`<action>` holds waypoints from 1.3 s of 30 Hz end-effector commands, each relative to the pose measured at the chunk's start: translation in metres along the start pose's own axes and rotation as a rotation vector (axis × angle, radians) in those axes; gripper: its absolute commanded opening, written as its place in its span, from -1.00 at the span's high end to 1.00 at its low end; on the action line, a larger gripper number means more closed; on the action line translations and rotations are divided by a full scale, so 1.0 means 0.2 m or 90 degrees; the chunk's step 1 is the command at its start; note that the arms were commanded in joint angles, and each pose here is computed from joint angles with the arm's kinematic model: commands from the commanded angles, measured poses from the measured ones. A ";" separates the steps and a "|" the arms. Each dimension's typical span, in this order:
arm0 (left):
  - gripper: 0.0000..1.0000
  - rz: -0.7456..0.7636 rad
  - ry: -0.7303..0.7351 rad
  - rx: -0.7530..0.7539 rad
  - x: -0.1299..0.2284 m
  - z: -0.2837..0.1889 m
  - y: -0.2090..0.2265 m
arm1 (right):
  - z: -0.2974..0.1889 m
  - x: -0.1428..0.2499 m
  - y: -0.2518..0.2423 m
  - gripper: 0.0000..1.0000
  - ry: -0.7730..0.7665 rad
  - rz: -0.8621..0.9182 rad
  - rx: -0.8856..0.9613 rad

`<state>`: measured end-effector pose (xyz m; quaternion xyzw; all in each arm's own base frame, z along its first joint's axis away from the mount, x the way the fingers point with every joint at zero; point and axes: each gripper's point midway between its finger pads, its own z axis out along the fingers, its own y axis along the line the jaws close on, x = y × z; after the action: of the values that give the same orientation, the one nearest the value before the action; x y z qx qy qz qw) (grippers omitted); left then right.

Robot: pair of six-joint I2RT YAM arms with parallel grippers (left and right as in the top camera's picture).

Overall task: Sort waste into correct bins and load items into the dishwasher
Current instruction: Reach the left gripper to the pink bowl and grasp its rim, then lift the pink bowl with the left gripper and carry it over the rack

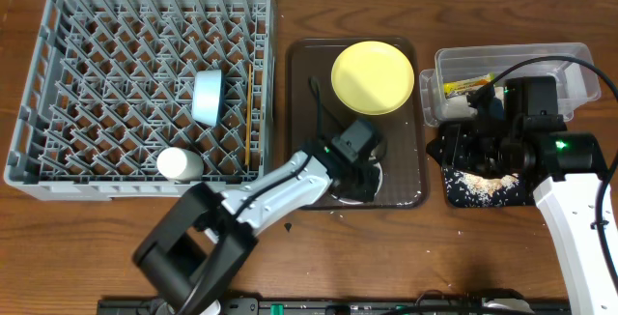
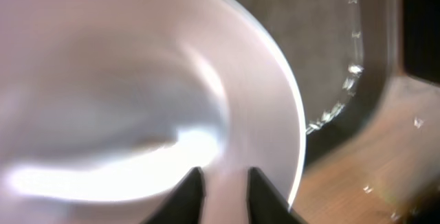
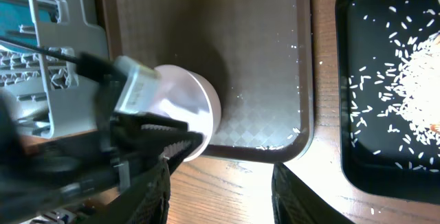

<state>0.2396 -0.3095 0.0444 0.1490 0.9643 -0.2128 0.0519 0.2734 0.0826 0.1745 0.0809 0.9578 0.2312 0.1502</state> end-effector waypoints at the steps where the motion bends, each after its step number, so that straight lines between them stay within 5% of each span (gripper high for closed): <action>1: 0.10 0.028 -0.071 -0.015 -0.14 -0.26 -0.01 | -0.03 -0.02 0.01 0.08 -0.015 -0.012 -0.004; 4: -0.28 0.010 -0.077 -0.067 -0.13 -0.35 0.11 | -0.03 -0.02 0.01 0.08 -0.014 -0.011 -0.003; 11: -0.28 -0.024 -0.011 -0.122 -0.03 -0.24 0.34 | -0.03 -0.02 0.01 0.07 -0.016 -0.012 -0.004; 16: 0.03 -0.039 0.052 -0.112 0.04 -0.05 0.39 | -0.03 -0.02 0.01 0.07 -0.016 -0.012 -0.004; 21: 0.85 -0.043 0.063 -0.114 0.04 0.03 0.41 | -0.03 -0.02 0.01 0.07 -0.017 -0.012 -0.004; 24: 0.85 -0.043 0.049 -0.110 0.01 -0.01 0.39 | -0.03 -0.02 0.01 0.07 -0.016 -0.012 -0.004; 32: 0.85 -0.042 -0.115 -0.165 -0.24 -0.54 0.43 | -0.03 -0.02 0.01 0.07 -0.016 -0.012 -0.004; 39: 0.85 -0.078 -0.316 -0.557 -0.27 -1.31 0.96 | -0.03 -0.02 0.01 0.07 -0.016 -0.012 -0.004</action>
<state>0.3257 -0.1373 0.1711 0.0439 0.9677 -0.0207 0.2472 0.2734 0.0826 0.1745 0.0809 0.9578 0.2314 0.1500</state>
